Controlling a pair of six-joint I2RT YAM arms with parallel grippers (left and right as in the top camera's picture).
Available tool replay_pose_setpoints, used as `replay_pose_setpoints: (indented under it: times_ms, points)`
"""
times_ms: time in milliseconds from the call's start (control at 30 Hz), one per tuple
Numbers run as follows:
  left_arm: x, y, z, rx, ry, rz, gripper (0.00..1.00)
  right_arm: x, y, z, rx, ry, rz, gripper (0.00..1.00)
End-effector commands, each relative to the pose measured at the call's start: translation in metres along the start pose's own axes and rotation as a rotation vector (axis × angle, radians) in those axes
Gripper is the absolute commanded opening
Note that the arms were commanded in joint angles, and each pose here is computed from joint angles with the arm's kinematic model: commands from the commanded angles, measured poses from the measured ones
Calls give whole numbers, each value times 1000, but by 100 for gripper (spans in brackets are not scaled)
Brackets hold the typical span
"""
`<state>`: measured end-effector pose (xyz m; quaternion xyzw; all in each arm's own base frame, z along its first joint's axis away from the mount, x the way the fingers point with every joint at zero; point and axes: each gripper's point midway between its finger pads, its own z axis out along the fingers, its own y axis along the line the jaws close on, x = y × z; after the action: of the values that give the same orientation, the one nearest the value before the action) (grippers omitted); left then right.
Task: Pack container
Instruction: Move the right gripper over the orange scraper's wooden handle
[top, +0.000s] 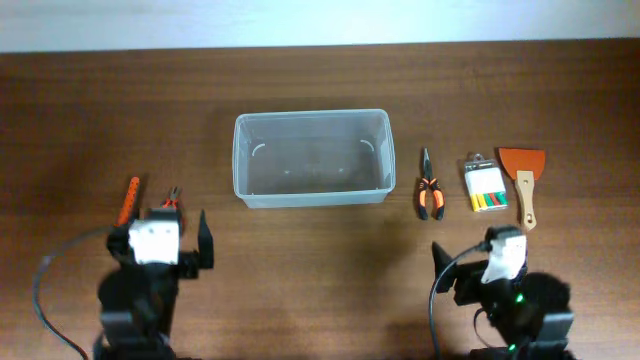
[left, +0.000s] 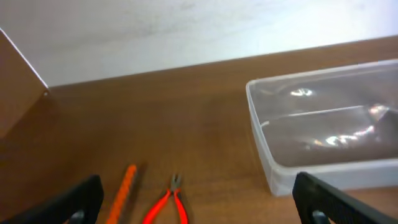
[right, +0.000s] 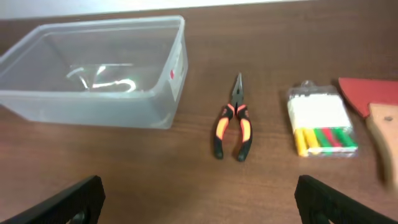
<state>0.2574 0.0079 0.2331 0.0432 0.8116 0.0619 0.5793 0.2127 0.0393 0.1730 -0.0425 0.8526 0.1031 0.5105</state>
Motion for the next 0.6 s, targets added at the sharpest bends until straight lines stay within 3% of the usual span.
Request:
replay_pose_setpoints:
  times_ms: [0,167,300,567]
  points:
    - [-30,5,14,-6,56,-7,99,-33,4,-6,-10,55,-99,98]
    - [-60,8,45,6,146,0,99,-69,-9,-5,64,232,-135,98]
    - [-79,9,72,12,191,3,99,-111,-4,7,36,273,-81,98]
    - [-85,7,113,19,249,7,99,-128,-28,35,104,410,73,98]
